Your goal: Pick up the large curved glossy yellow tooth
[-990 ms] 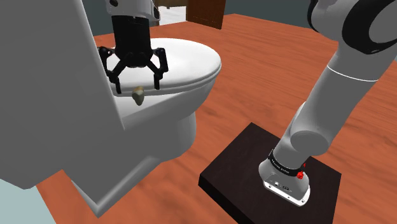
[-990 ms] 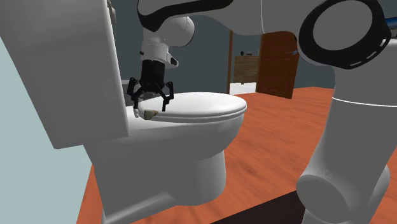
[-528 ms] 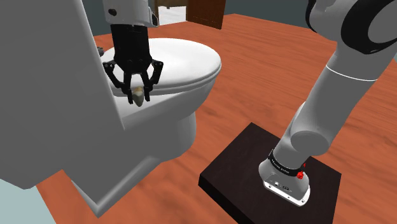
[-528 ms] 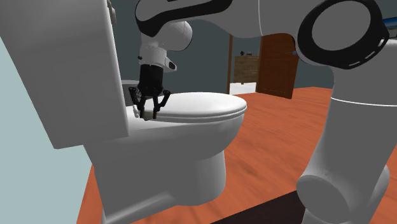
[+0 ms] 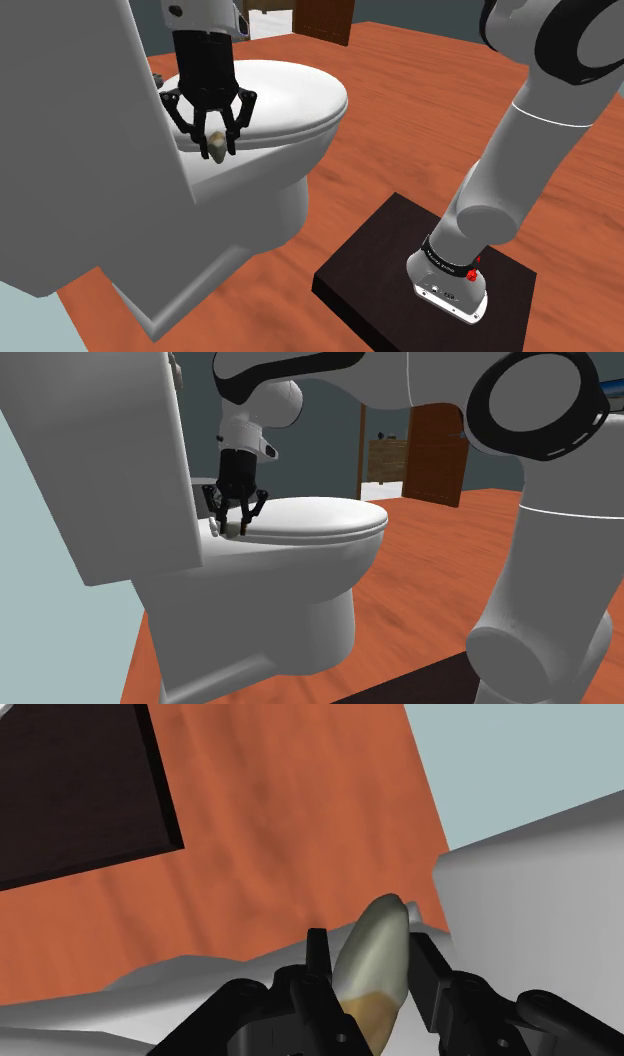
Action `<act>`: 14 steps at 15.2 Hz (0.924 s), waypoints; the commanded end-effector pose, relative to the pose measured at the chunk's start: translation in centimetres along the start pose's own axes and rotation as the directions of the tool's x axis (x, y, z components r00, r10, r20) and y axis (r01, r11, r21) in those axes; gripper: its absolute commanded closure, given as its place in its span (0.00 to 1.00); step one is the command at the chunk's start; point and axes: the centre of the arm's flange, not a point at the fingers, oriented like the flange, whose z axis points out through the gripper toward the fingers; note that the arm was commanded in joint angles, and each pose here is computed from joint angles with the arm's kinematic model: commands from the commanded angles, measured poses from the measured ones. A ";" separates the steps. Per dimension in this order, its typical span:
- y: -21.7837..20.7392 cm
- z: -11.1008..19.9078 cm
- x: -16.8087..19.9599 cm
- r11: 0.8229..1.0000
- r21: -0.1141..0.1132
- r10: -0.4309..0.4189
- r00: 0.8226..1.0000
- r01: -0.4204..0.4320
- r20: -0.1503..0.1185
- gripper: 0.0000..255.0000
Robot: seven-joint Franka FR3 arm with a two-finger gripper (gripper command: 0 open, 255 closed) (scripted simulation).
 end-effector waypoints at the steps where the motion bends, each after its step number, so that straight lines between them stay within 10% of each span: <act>1: -0.1 -0.9 -0.2 1.000 0.000 0.000 1.000 0.000 0.000 1.00; 14: -0.7 -6.5 -1.9 1.000 0.000 0.000 1.000 0.000 0.000 1.00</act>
